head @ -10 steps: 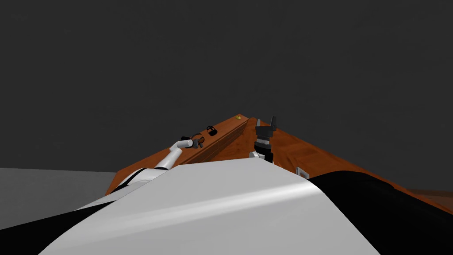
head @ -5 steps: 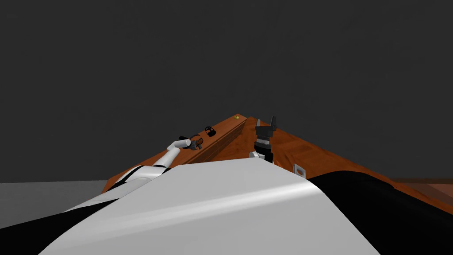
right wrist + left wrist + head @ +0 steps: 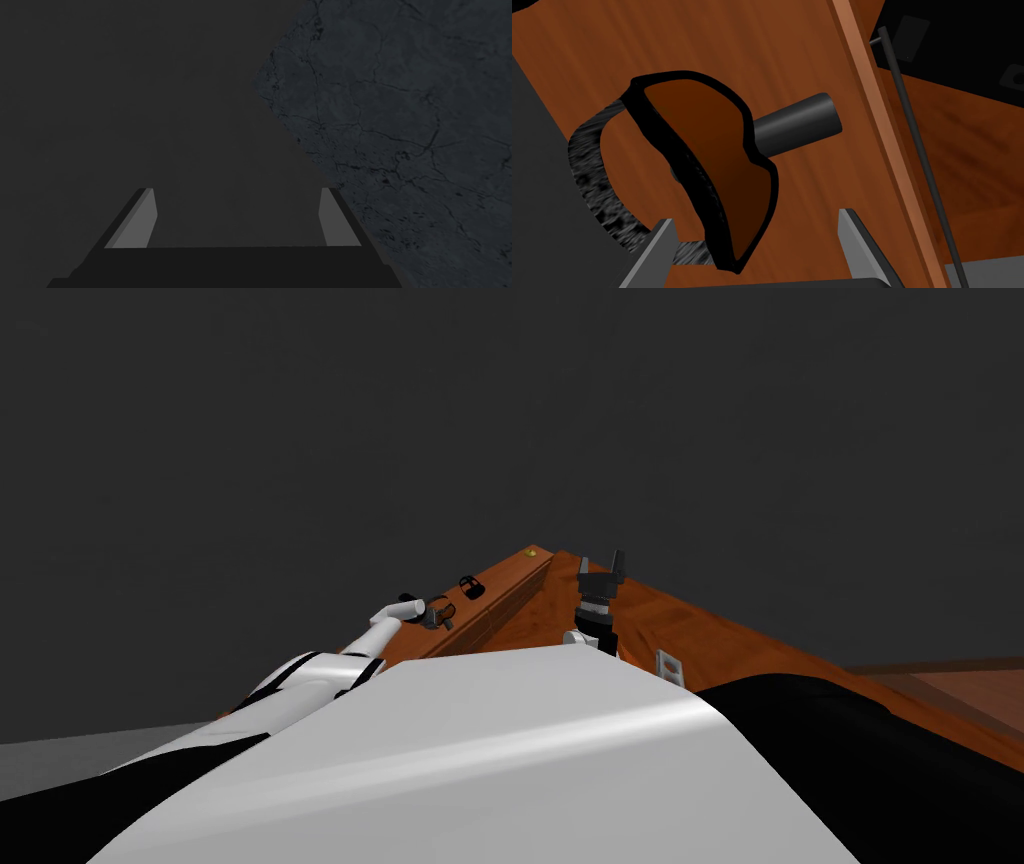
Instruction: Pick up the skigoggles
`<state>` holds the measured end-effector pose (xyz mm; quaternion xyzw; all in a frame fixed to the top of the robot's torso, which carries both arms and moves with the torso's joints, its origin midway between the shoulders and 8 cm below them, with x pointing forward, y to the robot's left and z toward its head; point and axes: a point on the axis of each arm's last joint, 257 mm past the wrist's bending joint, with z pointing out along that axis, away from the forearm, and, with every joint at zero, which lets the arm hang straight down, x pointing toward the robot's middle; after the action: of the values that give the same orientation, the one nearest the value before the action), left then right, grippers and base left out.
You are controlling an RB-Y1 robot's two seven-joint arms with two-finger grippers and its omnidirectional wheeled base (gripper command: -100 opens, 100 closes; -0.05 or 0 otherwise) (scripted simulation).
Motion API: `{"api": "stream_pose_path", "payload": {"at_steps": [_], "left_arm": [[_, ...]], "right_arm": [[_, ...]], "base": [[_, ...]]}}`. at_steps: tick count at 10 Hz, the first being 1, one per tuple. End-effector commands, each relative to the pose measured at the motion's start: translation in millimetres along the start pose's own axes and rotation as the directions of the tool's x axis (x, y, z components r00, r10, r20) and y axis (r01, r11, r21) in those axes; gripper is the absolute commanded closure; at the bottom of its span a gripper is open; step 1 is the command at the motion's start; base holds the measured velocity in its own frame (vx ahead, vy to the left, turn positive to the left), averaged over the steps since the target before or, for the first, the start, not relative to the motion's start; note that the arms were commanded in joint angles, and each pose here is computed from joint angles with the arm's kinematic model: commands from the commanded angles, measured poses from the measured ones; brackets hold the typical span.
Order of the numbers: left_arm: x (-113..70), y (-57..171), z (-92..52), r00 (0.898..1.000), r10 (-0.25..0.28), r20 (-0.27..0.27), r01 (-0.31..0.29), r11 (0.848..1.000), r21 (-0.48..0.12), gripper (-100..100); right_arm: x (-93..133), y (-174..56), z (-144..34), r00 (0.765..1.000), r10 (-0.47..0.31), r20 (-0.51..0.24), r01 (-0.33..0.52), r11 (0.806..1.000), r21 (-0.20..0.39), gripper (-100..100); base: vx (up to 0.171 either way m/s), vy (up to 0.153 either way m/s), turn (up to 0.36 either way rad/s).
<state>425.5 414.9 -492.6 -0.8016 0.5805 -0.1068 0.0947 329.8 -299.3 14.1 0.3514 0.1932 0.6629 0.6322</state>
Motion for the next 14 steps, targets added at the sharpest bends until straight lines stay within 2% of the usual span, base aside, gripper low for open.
{"api": "stream_pose_path", "payload": {"at_steps": [1, 2, 3, 4, 5, 8, 9, 10, 14], "left_arm": [[-19.5, 0.1, -5.4, 0.999, -0.031, 0.031, 0.032, 0.999, -0.031, -100], [-24.5, -0.5, -6.9, 0.998, -0.039, 0.039, 0.041, 0.998, -0.037, -100], [-18.9, -0.1, -4.1, 0.999, -0.029, 0.031, 0.03, 0.999, -0.029, -100], [-19.4, 0.1, -4.4, 0.999, -0.032, 0.033, 0.033, 0.999, -0.031, 0], [-25.1, 10.4, 3.8, 0.998, -0.044, 0.036, 0.045, 0.999, -0.028, -100], [-31.0, 21.3, 11.8, 0.998, -0.055, 0.04, 0.056, 0.998, -0.026, -100], [-28.2, 18.6, 9.0, 0.998, -0.052, 0.039, 0.053, 0.998, -0.028, -100], [-28.3, 18.7, 9.3, 0.998, -0.052, 0.039, 0.053, 0.998, -0.026, 100], [-27.8, 15.8, 8.4, 0.998, -0.054, 0.037, 0.054, 0.998, -0.02, 100]], "right_arm": [[0.0, 0.0, 0.0, 1.0, 0.0, 0.0, 0.0, 1.0, 0.0, 0], [0.0, 0.0, 0.0, 1.0, 0.0, 0.0, 0.0, 1.0, 0.0, 0], [0.0, 0.0, 0.0, 1.0, 0.0, 0.0, 0.0, 1.0, 0.0, 0], [0.0, 0.0, 0.0, 1.0, 0.0, 0.0, 0.0, 1.0, 0.0, 0], [0.0, 0.0, 0.0, 1.0, 0.0, 0.0, 0.0, 1.0, 0.0, 0], [0.0, 0.0, 0.0, 1.0, 0.0, 0.0, 0.0, 1.0, 0.0, 0], [0.0, 0.0, 0.0, 1.0, 0.0, 0.0, 0.0, 1.0, 0.0, 0], [0.0, 0.0, 0.0, 1.0, 0.0, 0.0, 0.0, 1.0, 0.0, 0], [0.0, 0.0, 0.0, 1.0, 0.0, 0.0, 0.0, 1.0, 0.0, 0]], "base": [[0.071, 0.041, -0.145], [0.069, 0.052, -0.112], [0.027, 0.025, -0.019], [0.005, 0.005, 0.003], [0.027, 0.014, -0.084], [0.034, 0.013, -0.058], [0.013, 0.006, -0.009], [0.0, 0.0, 0.0], [0.001, 0.001, 0.0]]}}
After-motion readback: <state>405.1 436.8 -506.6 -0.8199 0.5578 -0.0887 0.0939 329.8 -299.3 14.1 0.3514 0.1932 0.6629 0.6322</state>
